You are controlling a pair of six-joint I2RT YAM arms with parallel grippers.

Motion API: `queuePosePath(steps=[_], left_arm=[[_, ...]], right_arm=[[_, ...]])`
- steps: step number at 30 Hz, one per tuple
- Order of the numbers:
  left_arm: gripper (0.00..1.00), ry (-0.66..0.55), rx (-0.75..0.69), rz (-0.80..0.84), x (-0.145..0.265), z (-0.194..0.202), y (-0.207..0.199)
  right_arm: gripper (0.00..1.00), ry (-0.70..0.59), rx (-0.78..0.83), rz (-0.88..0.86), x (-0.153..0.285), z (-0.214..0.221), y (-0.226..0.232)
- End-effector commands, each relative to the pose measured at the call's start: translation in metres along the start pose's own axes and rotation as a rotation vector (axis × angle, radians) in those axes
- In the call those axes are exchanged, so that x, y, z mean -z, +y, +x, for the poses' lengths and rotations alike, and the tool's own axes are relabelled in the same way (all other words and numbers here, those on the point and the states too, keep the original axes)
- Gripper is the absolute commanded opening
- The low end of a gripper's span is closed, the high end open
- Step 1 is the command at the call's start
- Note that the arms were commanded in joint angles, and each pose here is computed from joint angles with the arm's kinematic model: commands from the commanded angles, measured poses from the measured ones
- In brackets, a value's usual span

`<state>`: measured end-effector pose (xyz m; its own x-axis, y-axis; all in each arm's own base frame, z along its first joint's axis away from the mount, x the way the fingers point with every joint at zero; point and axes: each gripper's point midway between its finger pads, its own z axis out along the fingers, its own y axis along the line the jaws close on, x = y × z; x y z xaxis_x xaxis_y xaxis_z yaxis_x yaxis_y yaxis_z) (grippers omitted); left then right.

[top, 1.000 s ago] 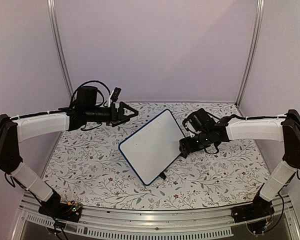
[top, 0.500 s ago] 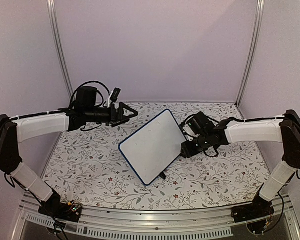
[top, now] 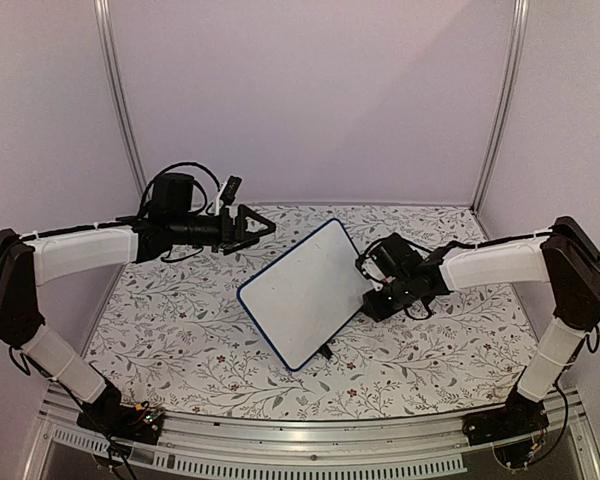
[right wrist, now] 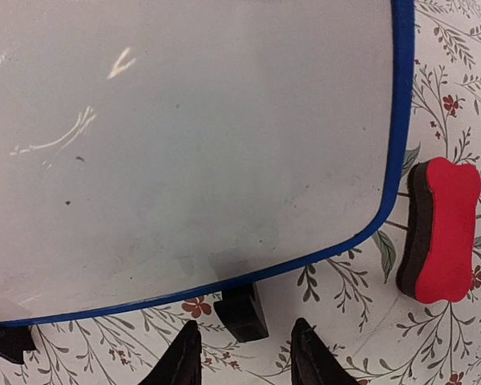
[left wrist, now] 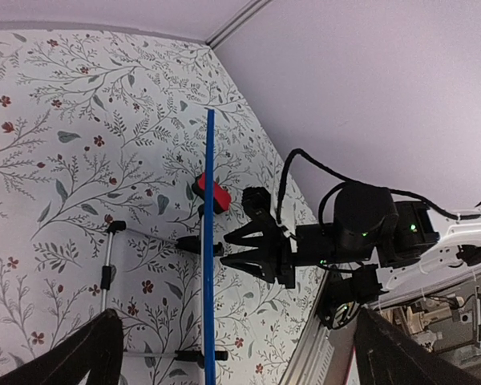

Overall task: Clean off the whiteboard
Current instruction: Move the whiteboard to the center of the board.

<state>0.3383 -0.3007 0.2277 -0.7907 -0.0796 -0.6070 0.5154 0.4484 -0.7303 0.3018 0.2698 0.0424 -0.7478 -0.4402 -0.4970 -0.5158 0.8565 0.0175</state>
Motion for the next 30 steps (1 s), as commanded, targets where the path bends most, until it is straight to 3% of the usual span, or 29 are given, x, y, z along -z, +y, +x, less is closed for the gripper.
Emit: queuePosePath(steps=[1,5,22,30], left_arm=[[1.00,-0.013,-0.006,0.011,0.004,-0.003,0.000],[1.00,-0.011,-0.003,0.011,0.003,-0.002,0.000],[1.00,-0.011,0.003,0.011,0.003,-0.002,0.002],[1.00,-0.027,0.013,-0.008,0.006,-0.005,0.007]], right_arm=[[0.37,0.001,0.022,-0.004,-0.012,0.004,0.002],[0.35,0.009,0.029,-0.004,-0.018,0.008,0.002],[0.14,-0.015,0.012,-0.017,-0.025,0.002,0.006],[0.13,-0.043,-0.005,-0.020,-0.023,-0.006,0.011]])
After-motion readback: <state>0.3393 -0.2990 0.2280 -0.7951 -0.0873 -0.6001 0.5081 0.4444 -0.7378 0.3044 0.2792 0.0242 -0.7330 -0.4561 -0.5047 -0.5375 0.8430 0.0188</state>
